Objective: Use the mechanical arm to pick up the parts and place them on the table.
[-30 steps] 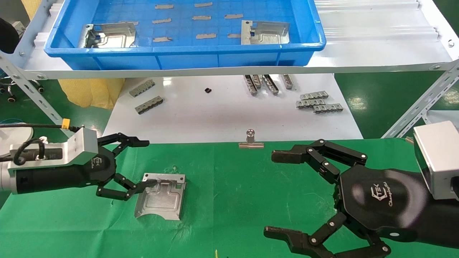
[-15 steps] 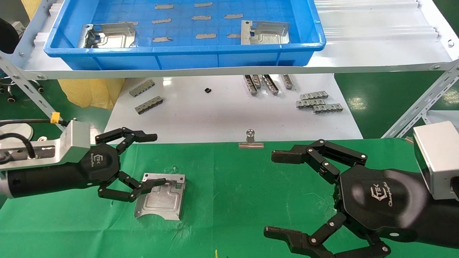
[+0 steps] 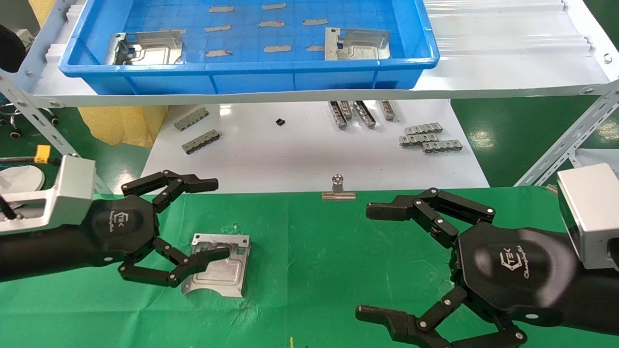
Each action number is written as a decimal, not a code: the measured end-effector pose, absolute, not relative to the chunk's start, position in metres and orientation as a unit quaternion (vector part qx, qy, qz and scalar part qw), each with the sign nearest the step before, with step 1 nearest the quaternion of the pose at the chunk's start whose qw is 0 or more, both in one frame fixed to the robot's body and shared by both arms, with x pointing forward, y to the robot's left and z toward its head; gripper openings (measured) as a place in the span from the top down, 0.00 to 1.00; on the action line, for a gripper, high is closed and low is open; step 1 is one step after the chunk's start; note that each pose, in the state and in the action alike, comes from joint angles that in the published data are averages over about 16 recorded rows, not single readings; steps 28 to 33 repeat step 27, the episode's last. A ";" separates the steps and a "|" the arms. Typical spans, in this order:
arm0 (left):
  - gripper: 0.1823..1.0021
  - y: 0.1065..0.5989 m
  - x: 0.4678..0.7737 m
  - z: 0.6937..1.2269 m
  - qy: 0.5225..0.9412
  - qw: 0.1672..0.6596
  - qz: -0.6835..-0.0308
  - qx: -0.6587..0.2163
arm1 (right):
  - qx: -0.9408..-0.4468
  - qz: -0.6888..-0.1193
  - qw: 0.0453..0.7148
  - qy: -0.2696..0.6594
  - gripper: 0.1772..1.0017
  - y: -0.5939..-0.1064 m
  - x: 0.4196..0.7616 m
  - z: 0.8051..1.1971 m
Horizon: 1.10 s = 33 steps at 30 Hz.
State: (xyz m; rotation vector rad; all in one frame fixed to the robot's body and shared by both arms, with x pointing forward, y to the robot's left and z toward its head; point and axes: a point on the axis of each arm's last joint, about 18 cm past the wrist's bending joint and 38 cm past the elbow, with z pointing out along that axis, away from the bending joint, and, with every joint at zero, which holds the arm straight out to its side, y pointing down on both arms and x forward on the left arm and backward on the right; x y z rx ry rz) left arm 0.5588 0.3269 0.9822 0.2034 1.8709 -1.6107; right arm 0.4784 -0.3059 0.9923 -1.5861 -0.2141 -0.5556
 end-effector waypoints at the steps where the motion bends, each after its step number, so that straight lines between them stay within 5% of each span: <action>1: 0.00 0.326 0.555 0.983 0.713 0.323 -0.618 0.078 | -0.702 -0.246 0.662 -0.095 0.00 -0.306 0.478 0.992; 20: 0.00 0.303 0.485 0.992 0.704 0.254 -0.656 0.100 | -0.702 -0.246 0.662 -0.095 0.00 -0.306 0.478 0.992; 33: 0.00 0.299 0.472 0.992 0.705 0.242 -0.659 0.105 | -0.701 -0.246 0.662 -0.095 0.00 -0.306 0.478 0.992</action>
